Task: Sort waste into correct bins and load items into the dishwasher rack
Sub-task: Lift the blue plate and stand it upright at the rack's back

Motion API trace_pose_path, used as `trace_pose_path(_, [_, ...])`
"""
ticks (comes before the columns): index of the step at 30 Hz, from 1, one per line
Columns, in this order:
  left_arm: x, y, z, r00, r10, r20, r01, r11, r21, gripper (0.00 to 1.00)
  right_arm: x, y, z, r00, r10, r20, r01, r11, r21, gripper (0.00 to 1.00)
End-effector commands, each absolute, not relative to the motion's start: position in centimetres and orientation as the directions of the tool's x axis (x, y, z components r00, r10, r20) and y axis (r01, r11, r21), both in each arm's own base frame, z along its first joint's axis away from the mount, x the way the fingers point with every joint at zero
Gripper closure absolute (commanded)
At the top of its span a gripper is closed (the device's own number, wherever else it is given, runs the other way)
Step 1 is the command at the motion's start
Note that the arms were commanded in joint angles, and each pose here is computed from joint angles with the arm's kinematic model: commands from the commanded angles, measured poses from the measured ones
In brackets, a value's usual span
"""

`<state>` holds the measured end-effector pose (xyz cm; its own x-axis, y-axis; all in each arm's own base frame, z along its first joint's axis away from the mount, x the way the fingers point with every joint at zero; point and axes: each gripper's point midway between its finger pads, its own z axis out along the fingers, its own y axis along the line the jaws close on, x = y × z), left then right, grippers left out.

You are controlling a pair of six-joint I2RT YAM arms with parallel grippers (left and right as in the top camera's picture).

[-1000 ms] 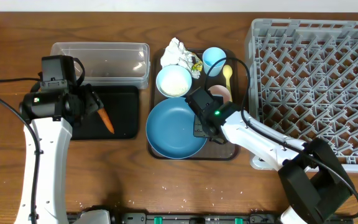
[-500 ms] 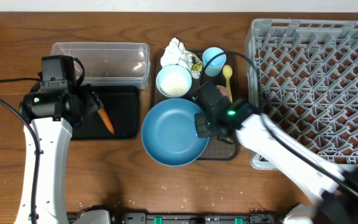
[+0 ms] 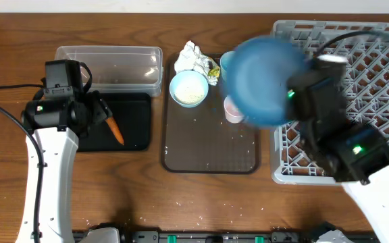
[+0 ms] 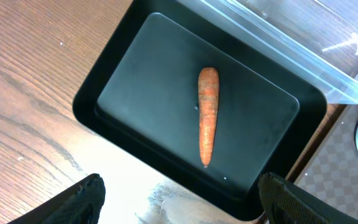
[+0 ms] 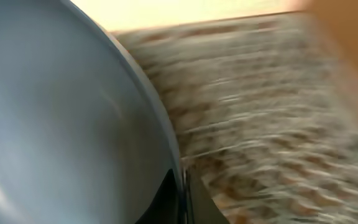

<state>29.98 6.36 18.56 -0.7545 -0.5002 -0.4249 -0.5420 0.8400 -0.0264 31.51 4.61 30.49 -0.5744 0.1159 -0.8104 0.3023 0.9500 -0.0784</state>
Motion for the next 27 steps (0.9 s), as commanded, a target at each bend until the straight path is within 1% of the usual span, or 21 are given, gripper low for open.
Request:
trace_pose_path(1, [30.3, 6.6, 18.8, -0.756, -0.489, -0.435, -0.537, 0.843, -0.014, 0.17, 31.0, -4.2, 34.3, -0.368, 0.129, -0.921, 0.688, 0.704, -0.176, 0.99])
trace_pose_path(6, [30.3, 6.6, 18.9, -0.754, -0.489, -0.438, -0.538, 0.843, -0.016, 0.17, 32.0, -8.8, 35.2, -0.268, 0.094, -0.959, 0.855, 0.481, -0.193, 0.99])
trace_pose_path(10, [30.4, 6.6, 18.9, -0.746, -0.499, -0.441, -0.546, 0.837, -0.023, 0.17, 34.2, -11.1, 34.7, -0.257, 0.027, -0.966, 0.922, 0.308, -0.236, 0.99])
trace_pose_path(13, [30.4, 6.6, 18.9, -0.746, -0.498, -0.441, -0.546, 0.838, -0.023, 0.17, 36.5, -12.4, 33.6, -0.312, -0.019, -0.950, 0.930, 0.196, -0.310, 0.99])
trace_pose_path(16, [30.4, 6.6, 18.9, -0.747, -0.498, -0.441, -0.545, 0.838, -0.023, 0.17, 40.3, -14.5, 30.8, -0.438, -0.031, -0.899, 0.890, 0.125, -0.438, 0.99])
trace_pose_path(19, [30.4, 6.6, 18.9, -0.747, -0.498, -0.441, -0.546, 0.838, -0.022, 0.17, 42.0, -16.1, 29.1, -0.477, -0.027, -0.879, 0.874, 0.090, -0.477, 0.99])
trace_pose_path(23, [30.4, 6.6, 18.9, -0.746, -0.498, -0.441, -0.546, 0.838, -0.022, 0.17, 44.1, -17.6, 27.4, -0.556, -0.049, -0.830, 0.822, 0.120, -0.557, 0.99])
trace_pose_path(27, [30.4, 6.6, 18.9, -0.746, -0.498, -0.441, -0.546, 0.838, -0.022, 0.17, 44.4, -19.0, 27.0, -0.571, -0.048, -0.820, 0.811, 0.122, -0.572, 0.99])
